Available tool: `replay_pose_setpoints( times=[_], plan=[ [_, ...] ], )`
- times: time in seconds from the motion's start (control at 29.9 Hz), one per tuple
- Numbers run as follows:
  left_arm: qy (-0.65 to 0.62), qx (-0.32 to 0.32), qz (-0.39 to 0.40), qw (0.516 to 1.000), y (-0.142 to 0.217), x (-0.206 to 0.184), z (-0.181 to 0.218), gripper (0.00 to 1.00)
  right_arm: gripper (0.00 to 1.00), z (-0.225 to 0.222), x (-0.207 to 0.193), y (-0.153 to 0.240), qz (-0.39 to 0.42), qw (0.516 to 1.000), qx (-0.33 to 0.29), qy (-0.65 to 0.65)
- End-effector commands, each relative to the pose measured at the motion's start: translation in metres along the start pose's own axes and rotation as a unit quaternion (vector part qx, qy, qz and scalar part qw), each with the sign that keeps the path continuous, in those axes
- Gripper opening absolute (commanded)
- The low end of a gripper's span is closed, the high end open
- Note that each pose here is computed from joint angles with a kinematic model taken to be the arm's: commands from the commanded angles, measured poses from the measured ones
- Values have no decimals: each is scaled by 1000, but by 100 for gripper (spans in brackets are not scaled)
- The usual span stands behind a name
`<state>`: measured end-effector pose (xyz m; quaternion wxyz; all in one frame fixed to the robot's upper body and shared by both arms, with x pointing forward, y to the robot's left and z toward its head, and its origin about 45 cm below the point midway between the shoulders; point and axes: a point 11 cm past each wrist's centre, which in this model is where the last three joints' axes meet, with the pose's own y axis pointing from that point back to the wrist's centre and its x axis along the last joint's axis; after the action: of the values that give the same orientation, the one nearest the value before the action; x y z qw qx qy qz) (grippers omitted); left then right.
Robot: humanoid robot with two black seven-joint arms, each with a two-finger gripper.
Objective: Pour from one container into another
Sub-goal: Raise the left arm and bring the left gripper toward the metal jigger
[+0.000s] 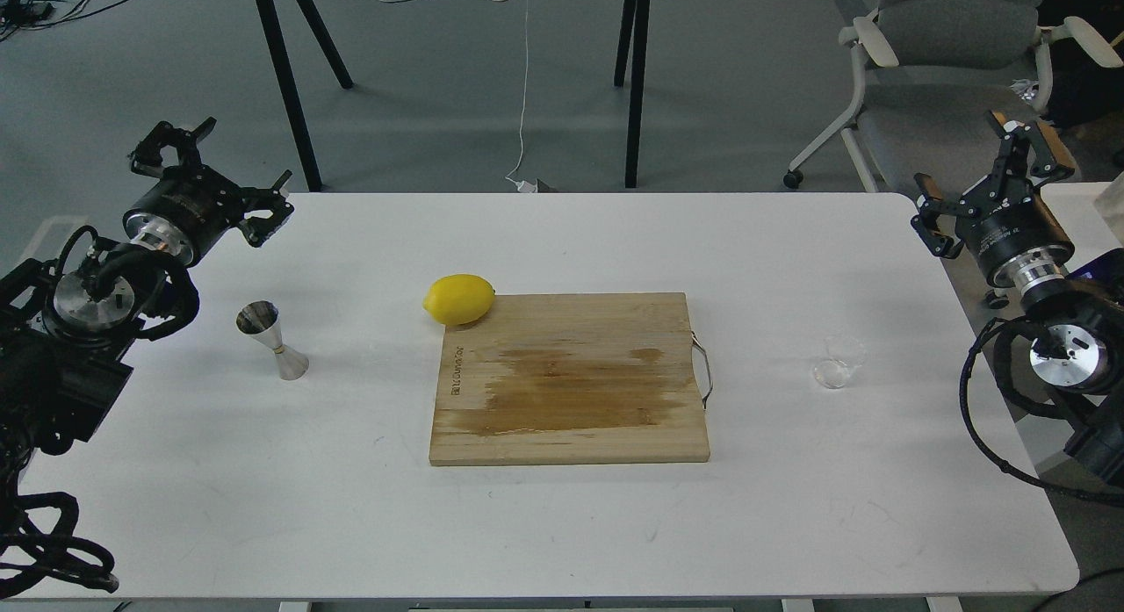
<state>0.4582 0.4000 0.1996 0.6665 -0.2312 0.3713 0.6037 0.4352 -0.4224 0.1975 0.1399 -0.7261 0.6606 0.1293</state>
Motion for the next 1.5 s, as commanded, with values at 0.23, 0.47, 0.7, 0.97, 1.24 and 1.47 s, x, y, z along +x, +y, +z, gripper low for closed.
replay_pose_setpoints(
  times=[0.23, 0.47, 0.7, 0.97, 1.24, 1.47],
  plan=[
    [8, -25, 19, 999, 6, 12, 17, 100, 100, 0, -2, -1, -2, 1000, 0, -1],
    [20, -95, 63, 993, 14, 33, 37, 100, 100, -1, -2, -2, -2, 1000, 2, 0],
    [-238, -254, 56, 936, 49, 8, 156, 100, 100, -7, -7, -7, -8, 1000, 9, -1],
    [-385, -284, 42, 877, 77, -45, 247, 100, 100, -12, -12, -12, -14, 1000, 14, -2],
    [-443, -257, 54, 857, 89, -45, 259, 100, 100, -11, -11, -11, -13, 1000, 13, -2],
    [-587, -169, 14, 792, 55, -96, 249, 100, 100, -10, -11, -10, -13, 1000, 11, -2]
  ],
)
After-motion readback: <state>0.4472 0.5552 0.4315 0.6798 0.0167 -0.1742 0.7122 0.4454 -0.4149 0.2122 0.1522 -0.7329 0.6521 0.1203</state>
